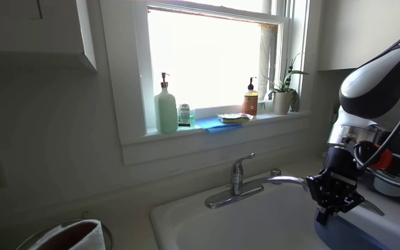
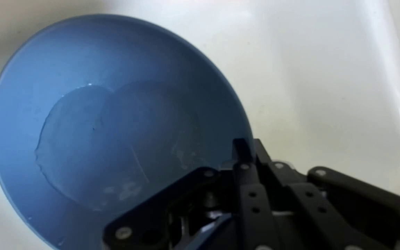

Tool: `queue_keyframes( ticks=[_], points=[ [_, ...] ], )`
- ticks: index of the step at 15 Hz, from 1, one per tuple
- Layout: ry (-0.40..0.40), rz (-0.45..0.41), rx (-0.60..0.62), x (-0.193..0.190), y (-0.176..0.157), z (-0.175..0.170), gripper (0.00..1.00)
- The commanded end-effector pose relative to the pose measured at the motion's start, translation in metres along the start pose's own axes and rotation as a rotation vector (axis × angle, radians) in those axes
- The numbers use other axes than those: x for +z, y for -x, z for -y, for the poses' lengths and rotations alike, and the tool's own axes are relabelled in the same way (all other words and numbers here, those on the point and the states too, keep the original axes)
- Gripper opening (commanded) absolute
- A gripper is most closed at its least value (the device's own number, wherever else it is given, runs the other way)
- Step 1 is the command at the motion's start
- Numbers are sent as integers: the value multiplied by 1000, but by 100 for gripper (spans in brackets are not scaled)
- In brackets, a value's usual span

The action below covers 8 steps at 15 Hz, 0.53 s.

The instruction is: Pour the contents of the blue bowl into the grey cup in the sink

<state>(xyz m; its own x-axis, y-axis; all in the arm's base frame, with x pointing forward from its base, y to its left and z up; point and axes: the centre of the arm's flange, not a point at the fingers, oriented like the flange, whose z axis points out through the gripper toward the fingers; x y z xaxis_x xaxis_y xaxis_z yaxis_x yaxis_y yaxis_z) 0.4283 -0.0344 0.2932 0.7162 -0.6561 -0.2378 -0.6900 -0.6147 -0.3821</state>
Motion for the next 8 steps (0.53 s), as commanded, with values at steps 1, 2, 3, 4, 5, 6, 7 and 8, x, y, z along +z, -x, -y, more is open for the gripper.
queue_keyframes(
  ticks=[1,2,3,4,5,6,7,8],
  points=[
    [-59,-3,-32,0,7,-7,1],
    [-68,0,-32,1,7,-8,1],
    [-77,4,-33,1,7,-9,1],
    [-88,6,-29,3,7,-10,1],
    [-97,13,-23,5,8,-12,1],
    [-107,12,-18,6,8,-14,1],
    [-117,13,-13,7,9,-16,1],
    [-128,17,-11,8,10,-19,1]
  ],
)
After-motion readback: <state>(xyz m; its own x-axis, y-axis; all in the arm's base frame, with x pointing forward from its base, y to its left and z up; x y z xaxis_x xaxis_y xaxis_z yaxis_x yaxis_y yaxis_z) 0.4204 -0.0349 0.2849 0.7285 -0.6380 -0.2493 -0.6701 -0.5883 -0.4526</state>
